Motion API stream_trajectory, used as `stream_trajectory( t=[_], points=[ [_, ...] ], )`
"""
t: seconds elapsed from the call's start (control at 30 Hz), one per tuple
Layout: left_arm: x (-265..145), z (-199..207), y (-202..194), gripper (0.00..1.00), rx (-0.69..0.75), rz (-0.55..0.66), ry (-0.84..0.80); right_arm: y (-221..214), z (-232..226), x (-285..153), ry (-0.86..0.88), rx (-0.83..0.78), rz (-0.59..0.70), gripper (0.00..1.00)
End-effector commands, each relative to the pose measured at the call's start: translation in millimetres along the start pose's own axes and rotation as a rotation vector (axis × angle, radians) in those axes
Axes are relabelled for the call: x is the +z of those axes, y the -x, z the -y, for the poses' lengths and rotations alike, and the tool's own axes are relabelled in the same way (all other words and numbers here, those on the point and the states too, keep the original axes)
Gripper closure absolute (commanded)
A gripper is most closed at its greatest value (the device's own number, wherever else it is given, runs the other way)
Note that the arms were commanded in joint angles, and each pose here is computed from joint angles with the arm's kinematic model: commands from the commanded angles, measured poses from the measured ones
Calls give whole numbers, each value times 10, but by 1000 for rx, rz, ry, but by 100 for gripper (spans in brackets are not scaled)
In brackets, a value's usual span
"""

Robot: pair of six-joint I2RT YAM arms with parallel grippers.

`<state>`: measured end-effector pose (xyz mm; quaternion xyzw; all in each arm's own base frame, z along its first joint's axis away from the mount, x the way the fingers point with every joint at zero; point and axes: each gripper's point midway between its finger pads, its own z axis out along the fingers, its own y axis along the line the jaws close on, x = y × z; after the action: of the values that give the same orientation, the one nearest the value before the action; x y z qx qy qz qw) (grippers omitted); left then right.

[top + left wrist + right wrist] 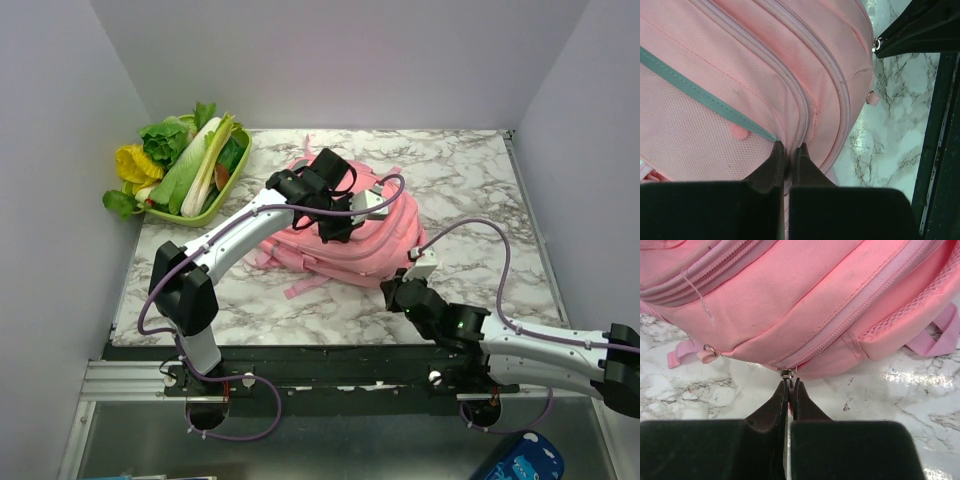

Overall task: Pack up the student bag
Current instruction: Zip the student bag at the center of the board.

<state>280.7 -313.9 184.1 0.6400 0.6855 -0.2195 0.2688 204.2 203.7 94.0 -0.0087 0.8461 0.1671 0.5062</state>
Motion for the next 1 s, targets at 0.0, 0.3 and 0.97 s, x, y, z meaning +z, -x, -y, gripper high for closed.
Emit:
stream_trajectory(
  t=[0.0,0.3,0.97],
  points=[
    [-22,-21,-148,100,-37,-52,16,-27,260,-128,-83,-29,-22,99],
    [-61,113,-186,100,-52,-49,-22,284,427,-261,-190,-56,19,99],
    [-432,480,-335,100,-68,-73,-54,672,752,-137,-308,-66,-56,99]
  ],
)
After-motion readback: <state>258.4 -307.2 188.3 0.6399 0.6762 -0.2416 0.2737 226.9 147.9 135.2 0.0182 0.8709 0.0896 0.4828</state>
